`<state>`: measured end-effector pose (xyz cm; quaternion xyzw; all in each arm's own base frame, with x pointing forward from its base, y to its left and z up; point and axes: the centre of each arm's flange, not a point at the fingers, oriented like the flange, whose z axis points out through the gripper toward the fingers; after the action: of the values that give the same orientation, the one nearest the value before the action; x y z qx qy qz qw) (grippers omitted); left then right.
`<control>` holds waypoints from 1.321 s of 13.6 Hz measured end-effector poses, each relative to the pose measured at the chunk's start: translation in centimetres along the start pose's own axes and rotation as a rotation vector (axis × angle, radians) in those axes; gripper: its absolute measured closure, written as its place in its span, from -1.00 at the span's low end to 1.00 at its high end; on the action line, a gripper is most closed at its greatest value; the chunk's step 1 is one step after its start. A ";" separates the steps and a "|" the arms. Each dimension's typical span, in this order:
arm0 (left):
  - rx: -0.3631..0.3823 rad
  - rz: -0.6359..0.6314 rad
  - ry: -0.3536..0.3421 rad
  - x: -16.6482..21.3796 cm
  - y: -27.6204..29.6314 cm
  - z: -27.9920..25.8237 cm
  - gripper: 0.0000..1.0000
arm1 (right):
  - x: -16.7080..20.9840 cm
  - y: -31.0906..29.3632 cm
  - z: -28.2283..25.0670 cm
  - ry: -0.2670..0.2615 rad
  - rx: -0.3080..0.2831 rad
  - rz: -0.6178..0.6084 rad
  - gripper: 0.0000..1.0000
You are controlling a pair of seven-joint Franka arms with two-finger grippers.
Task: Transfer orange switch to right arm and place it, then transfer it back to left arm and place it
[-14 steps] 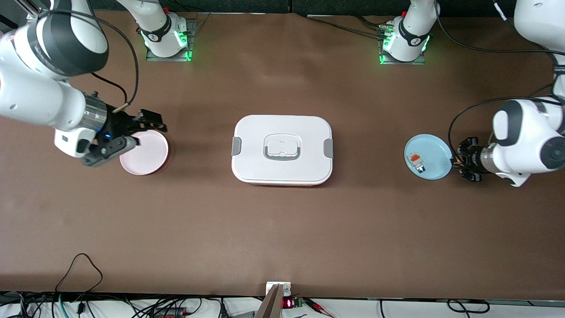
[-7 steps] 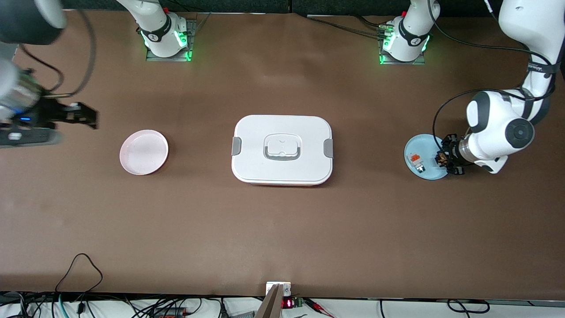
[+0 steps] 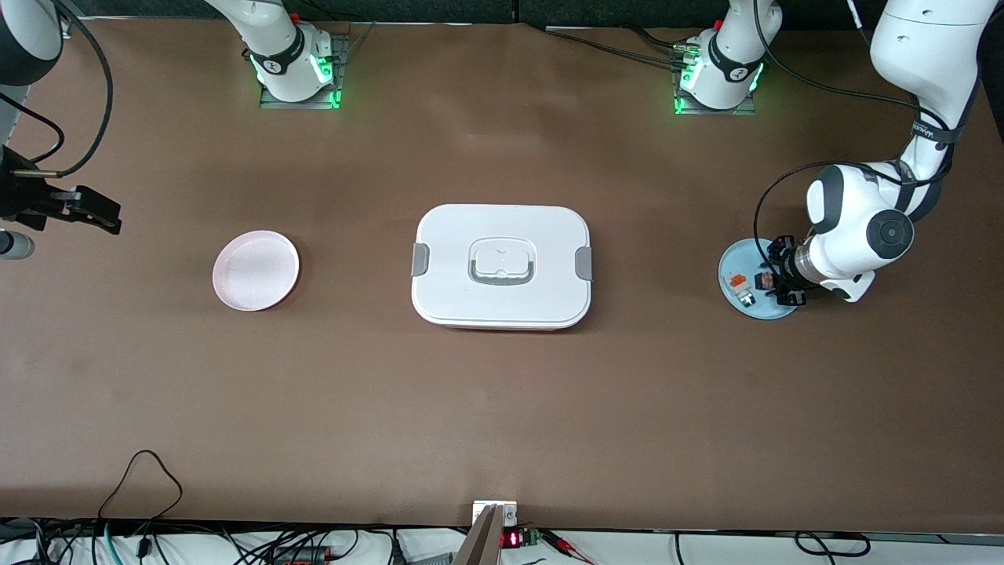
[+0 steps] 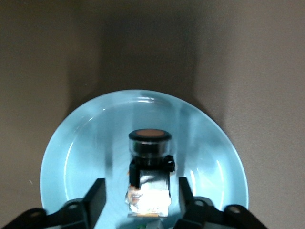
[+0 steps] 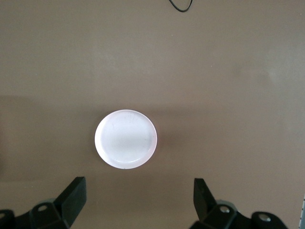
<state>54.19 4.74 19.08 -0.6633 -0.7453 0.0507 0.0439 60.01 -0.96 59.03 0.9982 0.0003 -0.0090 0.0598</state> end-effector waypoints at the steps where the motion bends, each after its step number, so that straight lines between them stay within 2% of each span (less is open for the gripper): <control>1: -0.009 0.004 0.000 0.0 0.3 -0.4 -0.69 | -0.2 0.1 -0.2 0.003 0.019 0.006 -1.00; 2: -0.023 0.024 0.001 -0.3 0.6 -1.1 -0.91 | -0.4 0.3 -0.4 0.007 0.046 0.012 -1.00; 3: -0.032 0.079 0.008 -0.8 1.0 -2.2 -1.00 | -0.7 0.3 -0.8 0.012 0.067 0.015 -1.00; 6: -0.019 0.308 0.035 -2.3 2.1 -8.4 -1.00 | -2.3 0.4 -1.1 0.008 0.088 0.016 -1.00; 10: -0.015 0.601 0.061 -1.7 1.7 -17.7 -1.00 | -4.8 1.4 -0.4 0.032 0.098 0.032 -1.00; 12: -0.006 0.721 0.059 -1.6 0.7 -20.2 -1.00 | -5.1 1.7 -0.5 0.040 0.099 0.037 -1.00; 15: 0.010 0.991 0.035 -1.8 -1.6 -23.9 -1.00 | -5.1 1.7 -0.4 0.037 0.099 0.038 -1.00; 18: 0.012 1.185 0.046 -1.6 -4.2 -28.2 -1.00 | -5.2 2.0 -0.4 0.029 0.099 0.043 -1.00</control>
<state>53.98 3.19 47.59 -0.9672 -0.2463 0.0563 0.0278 54.78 -2.92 59.77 0.9997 -0.0205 0.0069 0.0106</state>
